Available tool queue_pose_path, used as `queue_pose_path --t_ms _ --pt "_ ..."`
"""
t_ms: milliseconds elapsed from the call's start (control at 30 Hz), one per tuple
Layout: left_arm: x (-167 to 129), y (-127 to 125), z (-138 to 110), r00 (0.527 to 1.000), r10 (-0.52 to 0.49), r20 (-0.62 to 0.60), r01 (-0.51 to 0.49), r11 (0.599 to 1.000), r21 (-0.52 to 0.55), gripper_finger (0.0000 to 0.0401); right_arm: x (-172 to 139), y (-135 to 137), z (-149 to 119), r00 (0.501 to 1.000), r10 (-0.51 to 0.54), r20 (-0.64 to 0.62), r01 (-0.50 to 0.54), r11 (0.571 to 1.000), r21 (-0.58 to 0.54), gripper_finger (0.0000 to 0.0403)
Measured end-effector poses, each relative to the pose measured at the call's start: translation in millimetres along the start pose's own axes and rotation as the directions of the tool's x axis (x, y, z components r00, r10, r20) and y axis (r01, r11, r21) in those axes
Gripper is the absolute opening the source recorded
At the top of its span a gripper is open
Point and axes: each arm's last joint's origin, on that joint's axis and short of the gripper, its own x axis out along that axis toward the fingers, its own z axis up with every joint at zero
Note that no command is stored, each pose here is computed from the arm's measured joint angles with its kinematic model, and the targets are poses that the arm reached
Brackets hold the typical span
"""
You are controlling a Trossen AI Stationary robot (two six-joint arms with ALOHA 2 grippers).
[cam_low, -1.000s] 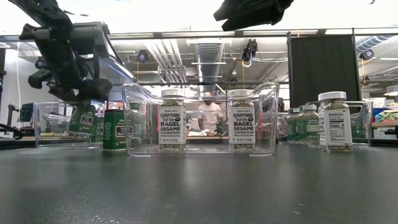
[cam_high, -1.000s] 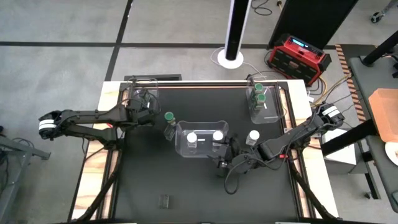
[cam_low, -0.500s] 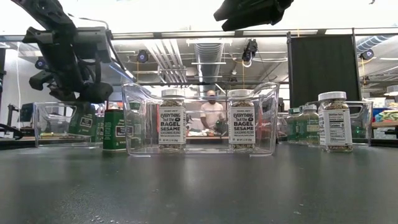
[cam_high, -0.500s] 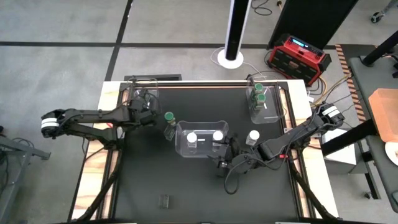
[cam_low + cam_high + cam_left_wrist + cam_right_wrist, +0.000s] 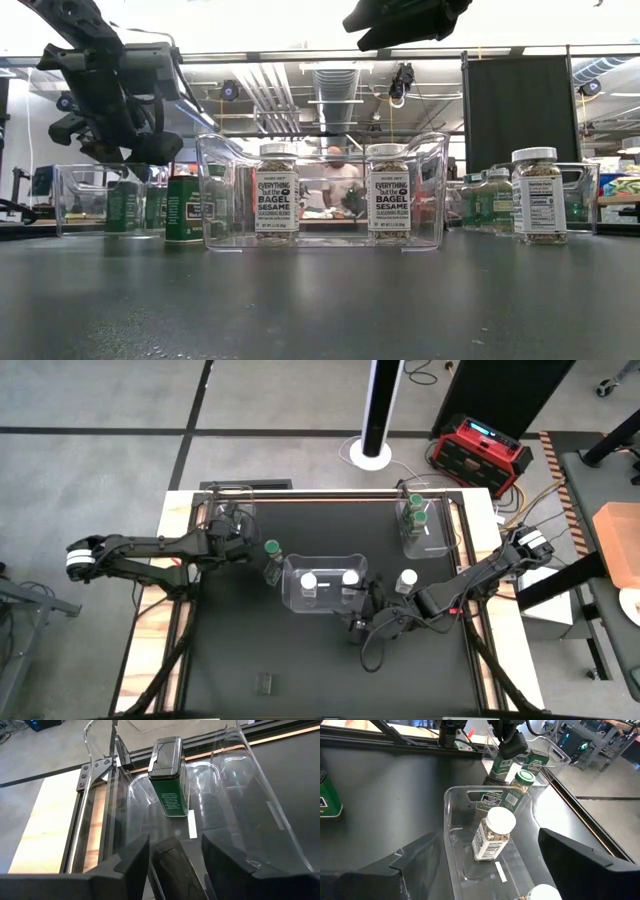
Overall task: Sort spices by type
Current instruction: Put the black seasoning can into the top left transparent bin
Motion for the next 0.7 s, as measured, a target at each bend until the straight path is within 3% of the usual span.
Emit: queue_pose_path --t_ms 267,500,700 --pt "-1 0 2 1.000 -0.001 0.000 0.001 0.999 0.032 0.0167 0 0 0 1.000 0.000 0.000 0.000 1.000 0.000 0.0322" --pt "-20 -6 32 0.998 -0.064 0.020 0.061 0.990 0.127 0.0166 0 0 0 1.000 0.000 0.000 0.000 1.000 0.008 0.0313" --pt "-49 -2 68 0.972 -0.164 -0.168 0.200 0.954 0.223 0.0137 0 0 0 1.000 0.000 0.000 0.000 1.000 0.011 0.0320"
